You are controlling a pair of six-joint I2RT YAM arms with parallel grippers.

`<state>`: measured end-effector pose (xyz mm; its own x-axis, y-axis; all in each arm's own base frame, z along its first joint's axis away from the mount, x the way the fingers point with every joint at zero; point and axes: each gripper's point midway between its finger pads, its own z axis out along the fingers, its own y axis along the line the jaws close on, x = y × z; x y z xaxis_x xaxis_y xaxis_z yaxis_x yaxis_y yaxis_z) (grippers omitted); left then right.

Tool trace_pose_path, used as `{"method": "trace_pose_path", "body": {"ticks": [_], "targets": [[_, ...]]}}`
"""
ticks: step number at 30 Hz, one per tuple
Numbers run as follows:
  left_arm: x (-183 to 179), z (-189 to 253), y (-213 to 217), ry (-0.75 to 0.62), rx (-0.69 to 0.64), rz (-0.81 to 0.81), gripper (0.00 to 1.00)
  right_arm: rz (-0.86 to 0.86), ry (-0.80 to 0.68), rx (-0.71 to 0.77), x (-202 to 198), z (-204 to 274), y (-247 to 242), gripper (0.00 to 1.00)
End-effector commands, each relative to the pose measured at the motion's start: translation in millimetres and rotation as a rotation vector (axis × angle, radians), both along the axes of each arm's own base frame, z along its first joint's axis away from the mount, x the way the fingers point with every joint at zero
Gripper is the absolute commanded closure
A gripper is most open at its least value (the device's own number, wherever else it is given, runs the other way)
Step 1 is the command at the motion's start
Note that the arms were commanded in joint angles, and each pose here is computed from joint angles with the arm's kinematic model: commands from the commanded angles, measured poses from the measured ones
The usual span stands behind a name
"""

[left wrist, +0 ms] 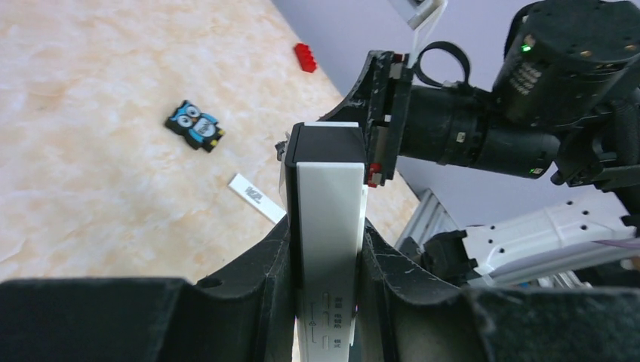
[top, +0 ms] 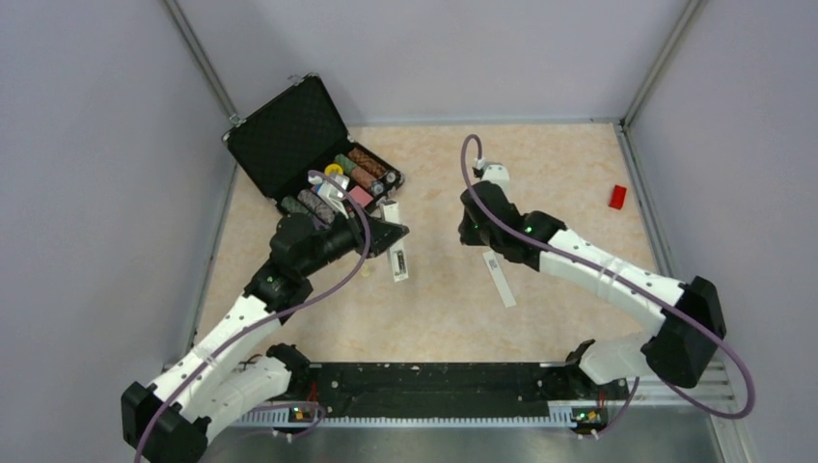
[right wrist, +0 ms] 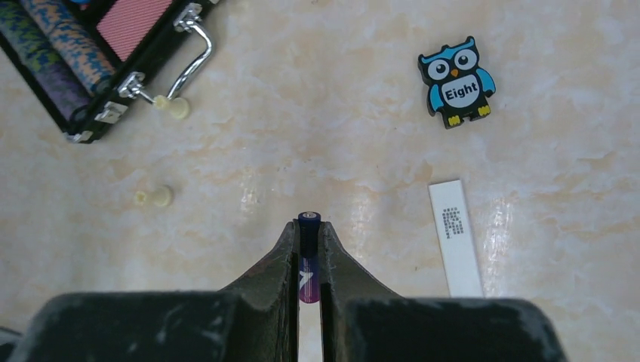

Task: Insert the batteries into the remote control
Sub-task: Pick up the battery from the center of the board, then load the battery into the remote control.

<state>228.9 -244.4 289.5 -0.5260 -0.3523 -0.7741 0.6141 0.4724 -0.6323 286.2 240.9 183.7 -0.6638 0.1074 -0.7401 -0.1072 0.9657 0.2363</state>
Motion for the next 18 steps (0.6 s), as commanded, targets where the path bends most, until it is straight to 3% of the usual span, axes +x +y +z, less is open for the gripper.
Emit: {"method": "trace_pose_path", "body": {"ticks": [1, 6, 12, 18], "targets": [[-8, 55, -17, -0.146, -0.146, -0.123, 1.00, 0.057, -0.115, 0.110, -4, 49, 1, 0.98], [11, 62, -26, -0.086, -0.215, -0.100, 1.00, 0.101, -0.215, 0.253, -17, 101, 1, 0.98], [48, 44, -33, 0.115, -0.305, 0.009, 1.00, 0.213, -0.290, 0.469, -36, 148, 23, 0.97], [51, 46, -46, 0.174, -0.384, -0.056, 1.00, 0.335, -0.351, 0.451, -55, 163, 60, 0.97]]}}
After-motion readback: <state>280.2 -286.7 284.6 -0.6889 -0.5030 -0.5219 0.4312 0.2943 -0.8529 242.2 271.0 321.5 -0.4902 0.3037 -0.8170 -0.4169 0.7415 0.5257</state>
